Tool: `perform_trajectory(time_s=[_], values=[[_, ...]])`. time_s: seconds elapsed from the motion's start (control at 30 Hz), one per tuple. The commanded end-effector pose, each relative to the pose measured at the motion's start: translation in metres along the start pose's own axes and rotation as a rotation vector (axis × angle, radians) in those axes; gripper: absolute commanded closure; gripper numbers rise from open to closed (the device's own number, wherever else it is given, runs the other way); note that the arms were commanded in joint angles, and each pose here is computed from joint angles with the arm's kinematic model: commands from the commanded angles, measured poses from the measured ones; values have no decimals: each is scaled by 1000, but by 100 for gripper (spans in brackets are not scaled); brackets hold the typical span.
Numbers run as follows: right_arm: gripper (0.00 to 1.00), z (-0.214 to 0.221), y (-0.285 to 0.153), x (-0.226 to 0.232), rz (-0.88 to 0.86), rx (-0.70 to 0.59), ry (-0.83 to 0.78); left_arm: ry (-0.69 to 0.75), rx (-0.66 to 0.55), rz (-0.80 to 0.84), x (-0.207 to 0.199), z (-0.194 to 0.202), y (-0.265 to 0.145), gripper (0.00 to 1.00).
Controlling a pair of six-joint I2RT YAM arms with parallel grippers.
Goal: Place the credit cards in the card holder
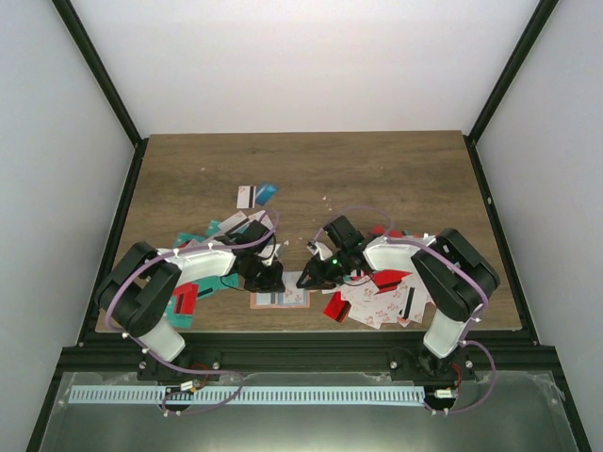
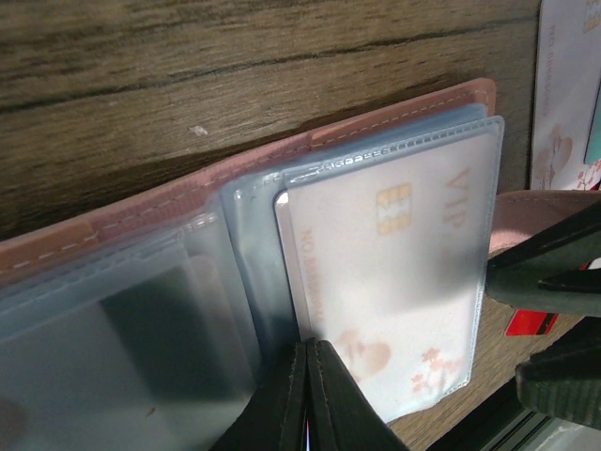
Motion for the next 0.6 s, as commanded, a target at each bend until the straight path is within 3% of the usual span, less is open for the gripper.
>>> perform_trajectory(time_s=[0.0,0.57], values=[[69,-5,4,3,-13,2,-24,-26,14,-104,20,9,10,96],[68,1,0,0,31,-3,-27,-24,18,-108,21,10,11,96]])
Point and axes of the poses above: each gripper's point midway between its finger pads, its own y axis out along the fingers, its own x axis along the line the jaws close on, z = x × y, the point moved 8 cm from there along -y, back along the fingers, and after that the axes turned 10 degrees about -y, right-handed, at the moved point
